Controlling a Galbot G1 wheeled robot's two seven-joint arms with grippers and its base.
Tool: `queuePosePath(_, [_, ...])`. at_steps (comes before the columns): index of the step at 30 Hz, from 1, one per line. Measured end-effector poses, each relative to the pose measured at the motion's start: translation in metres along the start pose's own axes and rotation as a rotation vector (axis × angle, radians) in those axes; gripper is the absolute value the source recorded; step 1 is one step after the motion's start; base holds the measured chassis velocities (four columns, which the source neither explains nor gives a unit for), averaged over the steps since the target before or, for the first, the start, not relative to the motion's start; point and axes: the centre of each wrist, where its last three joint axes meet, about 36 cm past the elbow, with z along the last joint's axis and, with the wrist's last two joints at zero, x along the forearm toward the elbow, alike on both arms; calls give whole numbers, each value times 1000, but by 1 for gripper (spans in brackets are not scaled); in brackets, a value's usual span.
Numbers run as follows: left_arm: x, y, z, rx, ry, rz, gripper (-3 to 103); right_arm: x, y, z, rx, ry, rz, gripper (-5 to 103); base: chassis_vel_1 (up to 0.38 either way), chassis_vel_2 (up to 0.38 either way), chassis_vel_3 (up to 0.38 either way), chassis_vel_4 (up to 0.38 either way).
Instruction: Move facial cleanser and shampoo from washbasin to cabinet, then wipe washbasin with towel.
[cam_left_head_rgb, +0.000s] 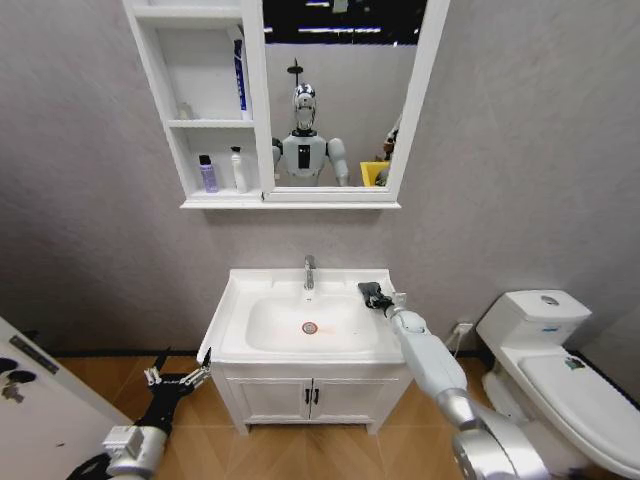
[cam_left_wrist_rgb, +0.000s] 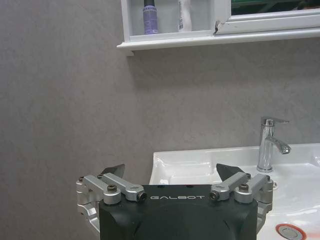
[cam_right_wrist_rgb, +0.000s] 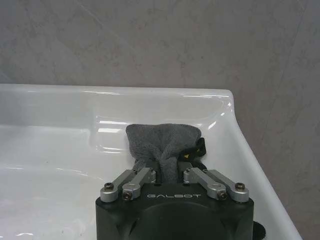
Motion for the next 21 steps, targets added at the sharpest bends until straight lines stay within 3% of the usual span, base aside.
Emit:
queuePosePath(6, [0, 0, 0, 0, 0, 0, 100, 2, -1, -2, 7, -9, -1, 3, 0, 0, 0, 0])
queuePosePath(13, [0, 0, 0, 0, 0, 0, 100, 12, 2, -5, -14, -33, -13, 2, 0, 0, 0, 0])
queuePosePath(18, [0, 0, 0, 0, 0, -1, 100, 42, 37, -17, -82, -78, -97, 2, 0, 0, 0, 0])
queuePosePath(20, [0, 0, 0, 0, 0, -1, 100, 69, 79, -25, -86, -98, -160, 2, 0, 0, 0, 0])
queuePosePath(21, [0, 0, 0, 0, 0, -1, 100, 69, 79, -25, -86, -98, -160, 2, 0, 0, 0, 0])
